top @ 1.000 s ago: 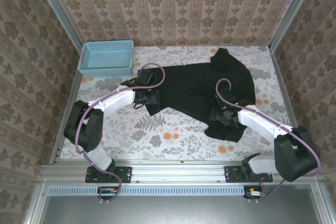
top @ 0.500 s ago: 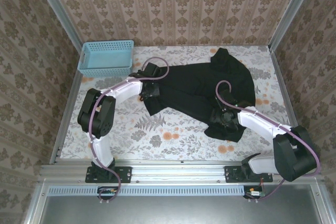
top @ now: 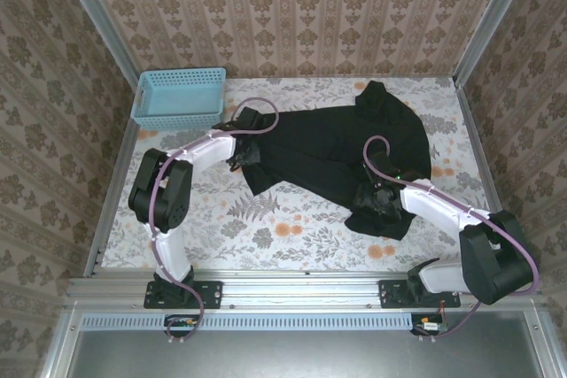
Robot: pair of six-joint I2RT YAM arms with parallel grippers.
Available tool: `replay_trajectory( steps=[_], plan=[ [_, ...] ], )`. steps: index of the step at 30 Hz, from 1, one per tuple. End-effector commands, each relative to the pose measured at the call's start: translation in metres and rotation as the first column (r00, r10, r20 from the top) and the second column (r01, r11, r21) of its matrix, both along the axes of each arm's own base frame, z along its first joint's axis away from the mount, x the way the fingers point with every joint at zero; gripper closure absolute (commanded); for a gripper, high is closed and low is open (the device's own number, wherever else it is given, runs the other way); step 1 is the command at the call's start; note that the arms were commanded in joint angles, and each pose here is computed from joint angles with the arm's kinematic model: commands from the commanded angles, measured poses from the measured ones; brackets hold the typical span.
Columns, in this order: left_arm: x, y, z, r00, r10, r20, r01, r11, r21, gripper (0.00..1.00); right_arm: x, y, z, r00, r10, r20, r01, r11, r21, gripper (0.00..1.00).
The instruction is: Fold the inside-out t-shirt
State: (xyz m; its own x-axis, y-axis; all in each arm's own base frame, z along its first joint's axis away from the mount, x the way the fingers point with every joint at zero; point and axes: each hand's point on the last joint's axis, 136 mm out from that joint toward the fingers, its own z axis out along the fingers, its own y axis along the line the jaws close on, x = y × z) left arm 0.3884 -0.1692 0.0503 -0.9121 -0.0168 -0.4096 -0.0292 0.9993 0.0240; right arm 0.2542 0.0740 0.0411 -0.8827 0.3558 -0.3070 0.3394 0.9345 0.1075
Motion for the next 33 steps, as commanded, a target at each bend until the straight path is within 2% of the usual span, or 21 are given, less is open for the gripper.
replay_trajectory(
  steps=[1, 6, 10, 15, 19, 25, 29, 33],
  plan=[
    [-0.005, -0.002, 0.007, 1.0, -0.004, 0.001, 0.004, 0.998, -0.056, 0.78, 0.004, -0.005, 0.007, 1.0, -0.002, 0.012, 0.002, 0.999, -0.037, 0.26],
    [-0.005, -0.008, 0.007, 1.0, -0.004, 0.015, 0.006, 0.993, -0.117, 0.9, 0.006, -0.009, 0.006, 1.0, -0.004, 0.007, 0.005, 0.998, -0.059, 0.26],
    [-0.001, -0.01, 0.026, 0.998, -0.015, 0.061, 0.026, 0.982, -0.185, 1.0, 0.016, -0.006, -0.005, 0.999, -0.019, -0.027, 0.018, 1.0, -0.01, 0.26],
    [-0.009, -0.007, 0.088, 0.97, -0.041, 0.239, 0.103, 0.962, -0.252, 1.0, 0.051, -0.002, -0.015, 0.999, -0.026, -0.043, 0.026, 1.0, 0.008, 0.26],
    [-0.023, 0.017, 0.136, 0.93, -0.017, 0.368, 0.126, 0.953, -0.275, 1.0, 0.092, 0.012, -0.017, 0.999, -0.02, -0.037, 0.022, 0.998, 0.06, 0.27],
    [-0.045, 0.028, 0.152, 0.911, -0.018, 0.411, 0.166, 0.93, -0.327, 1.0, 0.151, 0.03, -0.006, 0.999, 0.037, -0.024, -0.035, 0.997, 0.066, 0.27],
    [-0.047, 0.045, 0.137, 0.932, 0.029, 0.361, 0.103, 0.935, -0.341, 1.0, 0.152, 0.017, 0.039, 0.997, 0.078, 0.026, -0.078, 0.997, 0.007, 0.27],
    [-0.044, 0.058, 0.122, 0.944, 0.052, 0.325, 0.056, 0.948, -0.313, 1.0, 0.11, 0.001, 0.069, 0.992, 0.097, 0.081, -0.095, 0.995, -0.025, 0.27]
  ],
)
